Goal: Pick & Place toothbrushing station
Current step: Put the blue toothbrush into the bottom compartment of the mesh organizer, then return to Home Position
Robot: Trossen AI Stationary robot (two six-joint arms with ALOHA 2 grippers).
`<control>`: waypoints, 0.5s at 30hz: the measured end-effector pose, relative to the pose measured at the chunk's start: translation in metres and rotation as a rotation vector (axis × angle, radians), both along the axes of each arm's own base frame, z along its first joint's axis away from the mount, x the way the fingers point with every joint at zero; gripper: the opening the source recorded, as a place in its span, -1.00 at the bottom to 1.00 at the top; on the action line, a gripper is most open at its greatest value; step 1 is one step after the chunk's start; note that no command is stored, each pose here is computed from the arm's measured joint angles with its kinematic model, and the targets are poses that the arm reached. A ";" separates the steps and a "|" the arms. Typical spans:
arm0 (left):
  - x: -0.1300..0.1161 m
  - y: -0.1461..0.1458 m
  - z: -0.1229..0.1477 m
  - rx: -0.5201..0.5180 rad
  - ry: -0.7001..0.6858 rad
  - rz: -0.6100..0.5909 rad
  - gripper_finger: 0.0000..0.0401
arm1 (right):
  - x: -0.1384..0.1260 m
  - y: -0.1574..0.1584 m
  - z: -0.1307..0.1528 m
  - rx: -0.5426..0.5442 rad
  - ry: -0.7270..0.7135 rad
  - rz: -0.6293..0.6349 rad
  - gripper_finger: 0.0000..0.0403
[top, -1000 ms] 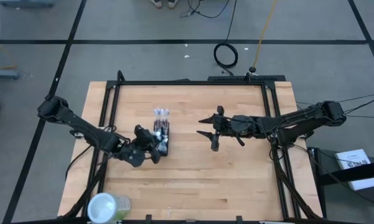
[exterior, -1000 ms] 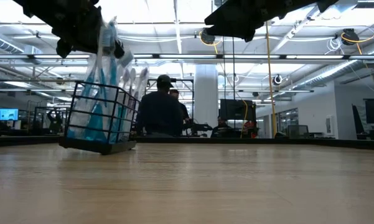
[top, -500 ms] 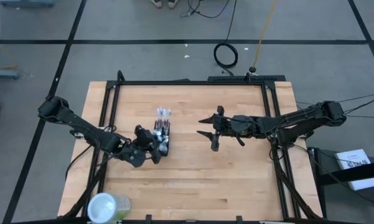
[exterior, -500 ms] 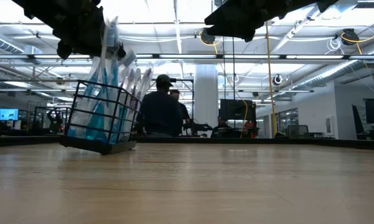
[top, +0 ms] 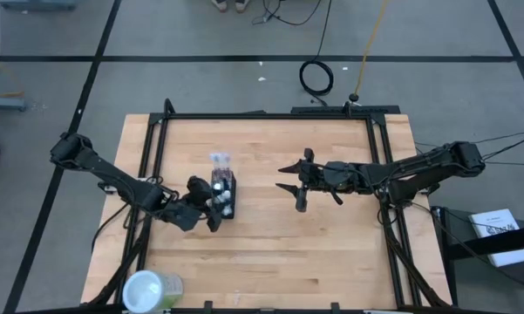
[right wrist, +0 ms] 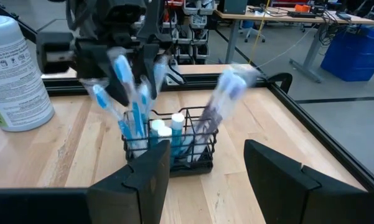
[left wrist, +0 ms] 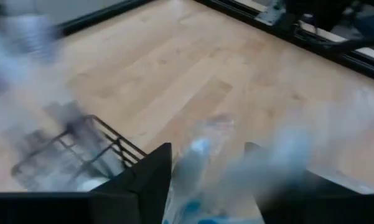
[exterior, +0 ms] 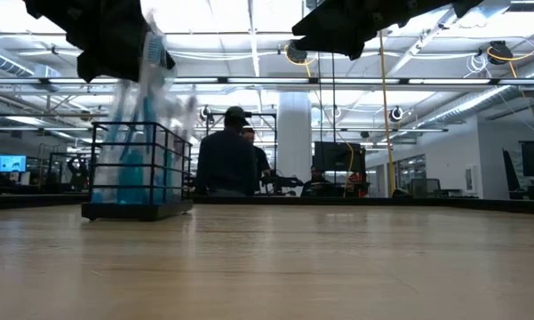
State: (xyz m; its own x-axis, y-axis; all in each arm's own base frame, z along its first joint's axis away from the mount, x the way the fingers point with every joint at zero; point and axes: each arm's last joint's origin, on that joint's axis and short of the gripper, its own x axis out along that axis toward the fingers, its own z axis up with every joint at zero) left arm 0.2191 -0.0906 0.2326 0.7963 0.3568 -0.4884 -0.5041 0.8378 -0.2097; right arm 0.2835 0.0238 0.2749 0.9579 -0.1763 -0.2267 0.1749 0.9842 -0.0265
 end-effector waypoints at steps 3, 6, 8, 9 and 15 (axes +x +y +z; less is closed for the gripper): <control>-0.003 0.001 0.006 -0.032 -0.017 -0.028 0.14 | 0.000 0.000 0.000 0.000 0.000 0.000 -0.03; -0.008 0.003 0.013 -0.051 -0.047 -0.034 0.22 | 0.000 0.000 0.000 0.000 0.000 0.000 -0.03; -0.012 0.004 0.019 -0.062 -0.071 -0.037 0.26 | 0.000 0.000 0.000 0.000 0.000 0.001 -0.03; -0.013 0.005 0.022 -0.068 -0.084 -0.038 0.28 | 0.000 0.000 0.000 0.000 0.000 0.001 -0.03; -0.025 0.011 0.039 -0.086 -0.155 -0.050 0.28 | 0.000 0.000 0.000 0.000 0.000 0.001 -0.03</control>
State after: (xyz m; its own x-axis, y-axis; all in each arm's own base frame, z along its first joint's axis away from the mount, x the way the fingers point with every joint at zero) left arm 0.1941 -0.0798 0.2713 0.8801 0.2774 -0.3852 -0.4184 0.8368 -0.3533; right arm 0.2835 0.0239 0.2749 0.9580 -0.1758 -0.2266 0.1743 0.9843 -0.0265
